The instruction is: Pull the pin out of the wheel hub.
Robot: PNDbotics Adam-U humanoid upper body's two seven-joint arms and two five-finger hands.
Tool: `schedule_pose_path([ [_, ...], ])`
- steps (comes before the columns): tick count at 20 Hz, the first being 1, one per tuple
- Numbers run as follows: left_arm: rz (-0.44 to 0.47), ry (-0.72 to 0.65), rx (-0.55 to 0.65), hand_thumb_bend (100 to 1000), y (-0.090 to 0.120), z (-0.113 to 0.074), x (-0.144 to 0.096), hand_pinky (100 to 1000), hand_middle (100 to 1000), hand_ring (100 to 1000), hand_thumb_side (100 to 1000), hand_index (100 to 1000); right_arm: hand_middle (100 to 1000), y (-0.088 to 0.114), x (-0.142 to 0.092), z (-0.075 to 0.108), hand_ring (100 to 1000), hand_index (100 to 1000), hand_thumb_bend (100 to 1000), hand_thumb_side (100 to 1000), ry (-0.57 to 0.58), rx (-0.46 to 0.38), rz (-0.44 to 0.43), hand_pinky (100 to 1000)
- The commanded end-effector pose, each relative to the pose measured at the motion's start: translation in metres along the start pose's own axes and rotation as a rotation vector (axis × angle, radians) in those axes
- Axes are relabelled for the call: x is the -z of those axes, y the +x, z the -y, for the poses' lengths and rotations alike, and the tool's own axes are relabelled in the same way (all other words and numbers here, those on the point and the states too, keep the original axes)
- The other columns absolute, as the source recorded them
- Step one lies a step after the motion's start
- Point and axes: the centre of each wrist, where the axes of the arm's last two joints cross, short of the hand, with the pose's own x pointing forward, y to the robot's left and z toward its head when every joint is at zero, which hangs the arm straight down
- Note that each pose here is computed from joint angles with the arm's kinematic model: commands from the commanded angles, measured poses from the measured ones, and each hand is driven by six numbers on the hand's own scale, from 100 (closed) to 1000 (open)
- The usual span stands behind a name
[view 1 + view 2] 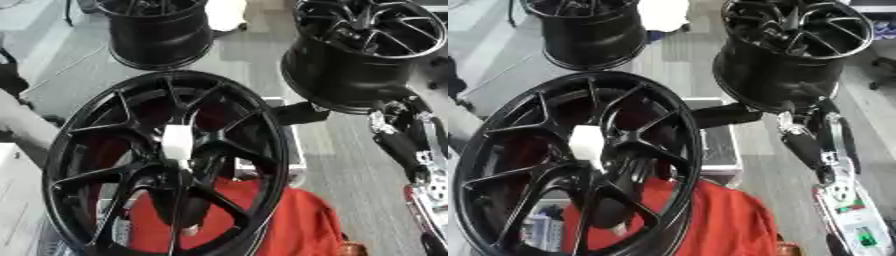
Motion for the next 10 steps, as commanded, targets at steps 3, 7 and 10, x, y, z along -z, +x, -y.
schedule_pose_path([
  [3,0.089,0.200,-0.332,100,0.044,0.005,0.011,594,648,584,685,838,766,0.007,0.005,0.001,642,870,100,262,-0.010,0.010,0.028,656],
  [7,0.117,0.219,-0.595,100,0.079,0.018,0.015,586,638,578,700,832,765,0.008,0.006,-0.002,641,869,100,263,-0.002,0.018,0.030,656],
  [10,0.111,0.219,-0.676,100,0.095,0.023,0.016,584,633,575,699,830,765,0.007,0.005,-0.001,641,869,100,263,-0.007,0.016,0.026,656],
])
